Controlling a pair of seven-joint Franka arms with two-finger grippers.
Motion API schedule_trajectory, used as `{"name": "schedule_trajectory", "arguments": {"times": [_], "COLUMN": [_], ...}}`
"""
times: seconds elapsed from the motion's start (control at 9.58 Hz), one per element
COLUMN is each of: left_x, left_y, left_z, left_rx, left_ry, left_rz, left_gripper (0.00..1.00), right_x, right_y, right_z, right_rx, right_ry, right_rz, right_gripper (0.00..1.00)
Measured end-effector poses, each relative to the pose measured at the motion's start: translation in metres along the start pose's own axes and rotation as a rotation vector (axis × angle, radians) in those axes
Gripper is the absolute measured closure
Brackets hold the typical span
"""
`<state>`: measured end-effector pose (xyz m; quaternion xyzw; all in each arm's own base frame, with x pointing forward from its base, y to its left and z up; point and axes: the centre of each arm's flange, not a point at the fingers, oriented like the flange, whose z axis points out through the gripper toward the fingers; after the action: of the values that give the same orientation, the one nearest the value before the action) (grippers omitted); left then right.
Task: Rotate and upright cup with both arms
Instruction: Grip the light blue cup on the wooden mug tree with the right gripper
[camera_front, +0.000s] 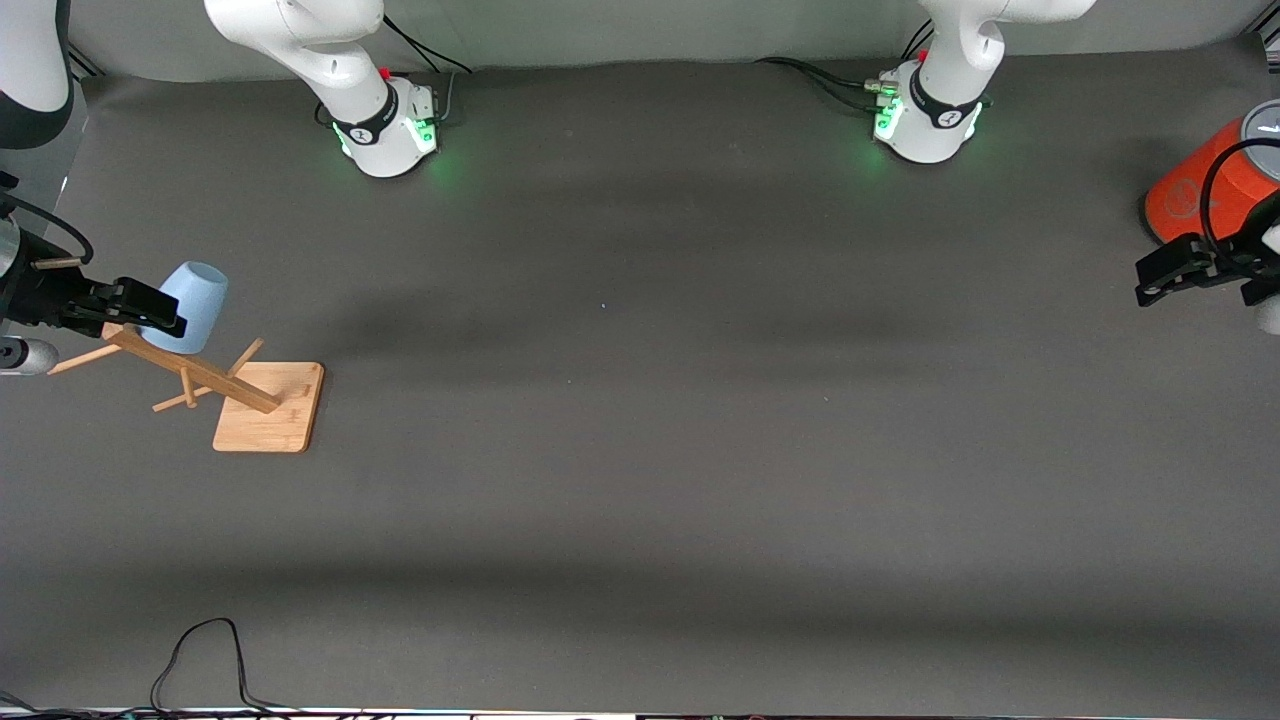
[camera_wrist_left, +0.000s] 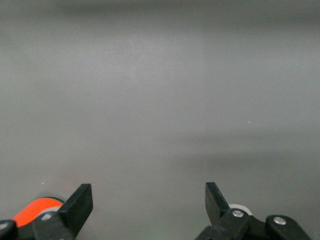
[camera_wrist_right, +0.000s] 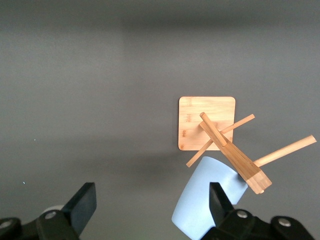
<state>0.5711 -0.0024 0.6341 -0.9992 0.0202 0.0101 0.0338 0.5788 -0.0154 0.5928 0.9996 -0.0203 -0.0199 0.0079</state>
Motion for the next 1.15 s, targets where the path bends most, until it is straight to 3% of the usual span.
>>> {"name": "schedule_trajectory", "arguments": {"times": [1.15], "left_x": [0.001], "left_y": [0.000], "left_z": [0.019], "left_rx": [-0.001], "left_ry": [-0.046], "left_rz": [0.000], "left_gripper": [0.00], "right_x": [0.000], "right_y": [0.000], "right_z": [0.000], "right_rx": [0.000], "right_ry": [0.000], "right_rz": [0.000], "right_gripper": [0.00]}}
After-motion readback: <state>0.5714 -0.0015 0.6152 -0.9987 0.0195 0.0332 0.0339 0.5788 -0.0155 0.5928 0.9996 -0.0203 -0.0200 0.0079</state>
